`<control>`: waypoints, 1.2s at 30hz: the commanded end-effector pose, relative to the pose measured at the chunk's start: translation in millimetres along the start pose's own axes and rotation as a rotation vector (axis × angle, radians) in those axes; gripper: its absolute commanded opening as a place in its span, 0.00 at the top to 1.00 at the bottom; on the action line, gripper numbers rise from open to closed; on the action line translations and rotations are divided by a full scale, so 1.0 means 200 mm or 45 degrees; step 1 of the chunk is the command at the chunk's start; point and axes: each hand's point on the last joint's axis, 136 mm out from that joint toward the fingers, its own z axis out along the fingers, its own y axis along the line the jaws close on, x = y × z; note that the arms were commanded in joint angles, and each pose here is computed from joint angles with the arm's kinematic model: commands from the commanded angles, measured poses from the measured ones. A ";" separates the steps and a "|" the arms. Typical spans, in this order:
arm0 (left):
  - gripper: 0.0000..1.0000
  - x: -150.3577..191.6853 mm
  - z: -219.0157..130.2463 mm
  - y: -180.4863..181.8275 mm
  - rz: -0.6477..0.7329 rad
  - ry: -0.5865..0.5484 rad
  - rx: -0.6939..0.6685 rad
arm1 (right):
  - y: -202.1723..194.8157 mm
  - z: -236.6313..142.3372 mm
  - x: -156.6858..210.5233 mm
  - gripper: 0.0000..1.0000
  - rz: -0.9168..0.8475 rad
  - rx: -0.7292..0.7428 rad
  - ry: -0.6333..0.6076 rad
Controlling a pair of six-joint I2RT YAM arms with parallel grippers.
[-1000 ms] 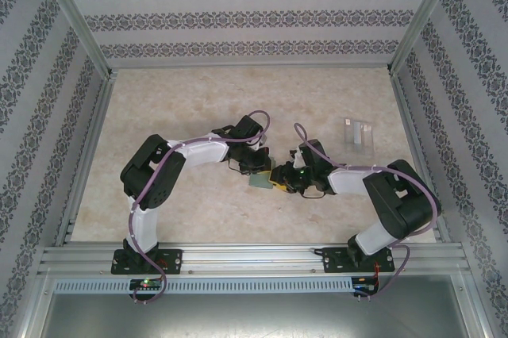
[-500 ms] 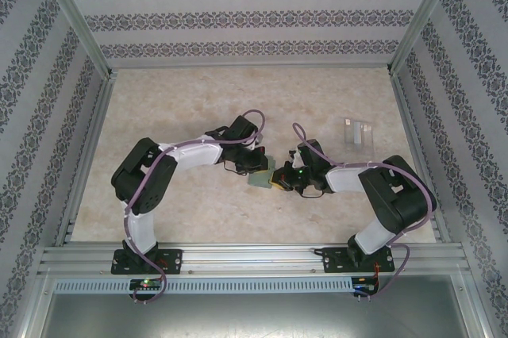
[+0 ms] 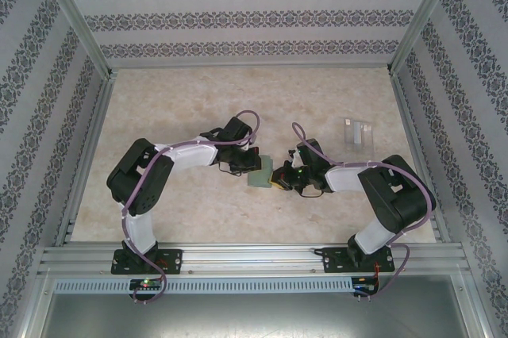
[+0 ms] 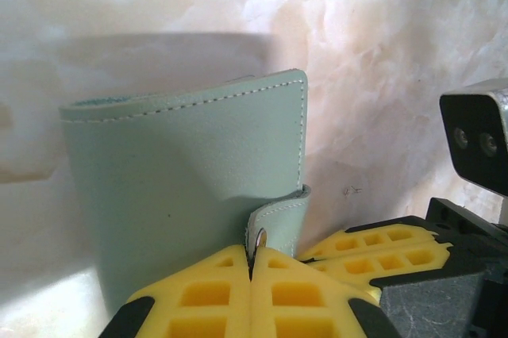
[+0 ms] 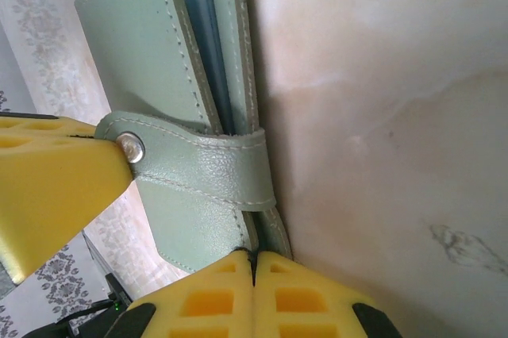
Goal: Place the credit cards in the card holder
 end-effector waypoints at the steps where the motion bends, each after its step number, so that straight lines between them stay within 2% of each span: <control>1: 1.00 -0.03 0.01 0.03 0.000 -0.016 0.019 | -0.15 0.03 0.03 0.99 0.056 0.152 0.001; 24: 1.00 0.01 0.07 0.01 -0.095 0.044 0.111 | -0.14 0.04 0.02 1.00 0.055 0.162 0.000; 36: 1.00 0.00 0.01 -0.01 -0.087 0.013 0.092 | -0.14 0.05 0.02 1.00 0.059 0.165 0.005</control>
